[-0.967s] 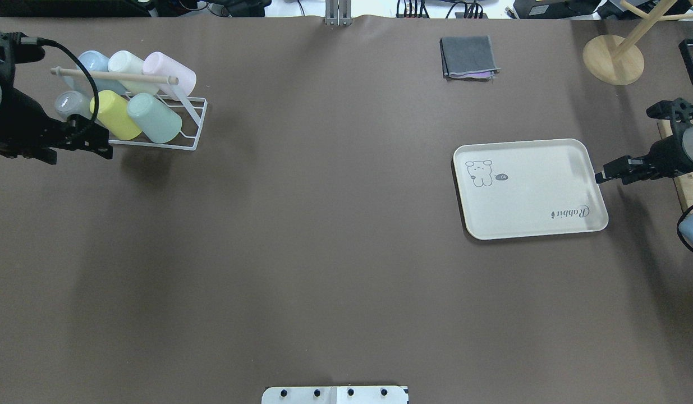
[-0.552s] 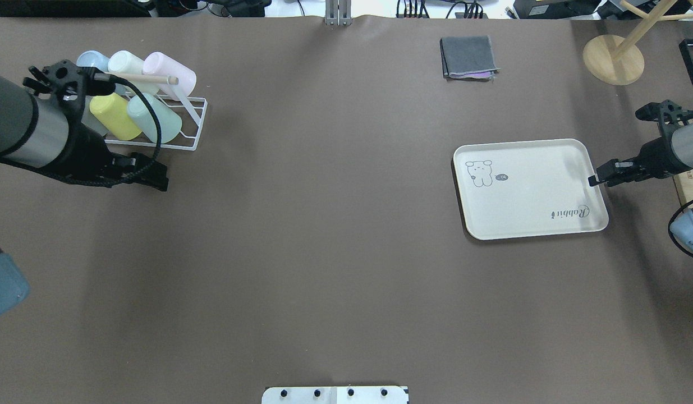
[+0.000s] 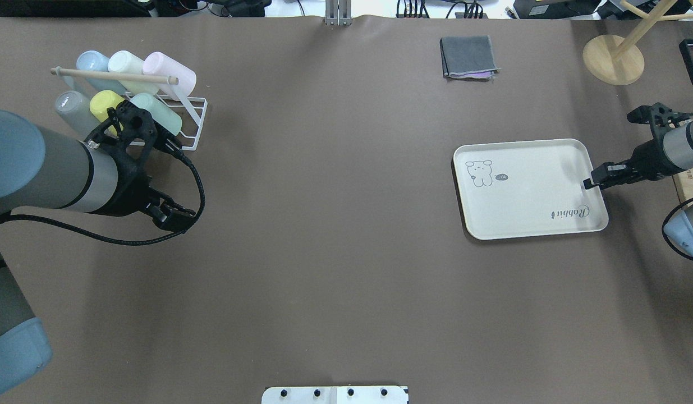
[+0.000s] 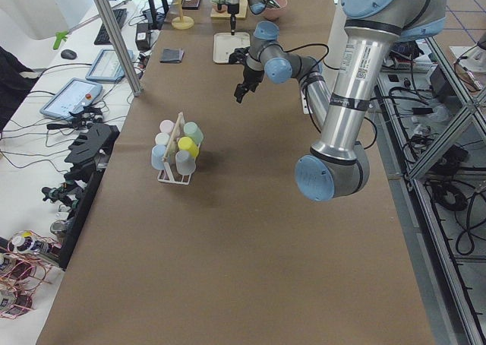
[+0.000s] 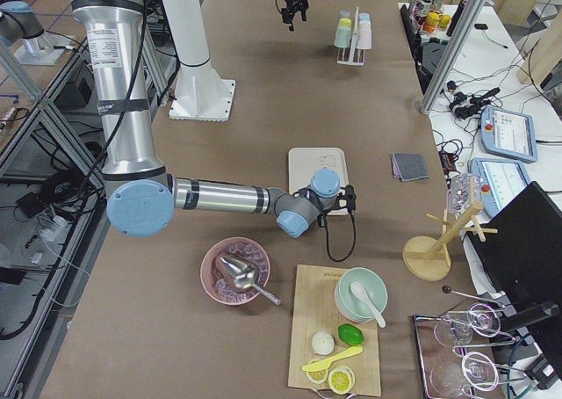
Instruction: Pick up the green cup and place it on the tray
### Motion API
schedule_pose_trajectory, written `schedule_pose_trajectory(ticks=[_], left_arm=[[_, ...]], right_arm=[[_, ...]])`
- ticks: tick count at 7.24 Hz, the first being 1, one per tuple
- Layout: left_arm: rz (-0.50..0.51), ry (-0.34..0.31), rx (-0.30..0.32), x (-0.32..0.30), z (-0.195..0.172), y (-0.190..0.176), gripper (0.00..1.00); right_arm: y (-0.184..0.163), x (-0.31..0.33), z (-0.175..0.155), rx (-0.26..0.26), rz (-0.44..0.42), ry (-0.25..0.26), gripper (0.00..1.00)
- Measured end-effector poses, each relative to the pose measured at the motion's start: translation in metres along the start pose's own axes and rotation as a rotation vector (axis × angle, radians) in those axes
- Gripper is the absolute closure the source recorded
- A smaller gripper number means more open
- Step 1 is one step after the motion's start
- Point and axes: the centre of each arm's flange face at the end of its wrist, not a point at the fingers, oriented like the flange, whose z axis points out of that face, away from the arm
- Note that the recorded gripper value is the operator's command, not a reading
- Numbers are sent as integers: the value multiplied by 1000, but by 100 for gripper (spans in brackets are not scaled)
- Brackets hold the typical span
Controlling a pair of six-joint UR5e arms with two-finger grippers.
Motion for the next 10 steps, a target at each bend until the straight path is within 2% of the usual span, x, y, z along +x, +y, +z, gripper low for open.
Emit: schedule_pose_trajectory(ticks=[2,3,5,7,10], left_arm=[[423,-167,-1,-13,9,6,1],[591,-247,-20,-12,16,8,1],[805,-430,-77,11,43,25,1],[1061,-629,-189,23,75,51,1],[1397,-855,-390,25,112,75,1]], right_arm=[[0,1,1,-5,1,0,81],[0,0,1,-10,4,-4,82],[-1,-4,1,-20,8,-16,97],[-1,-5,1,-23,9,-20,100],[-2,-8,1,-22,4,-24,100]])
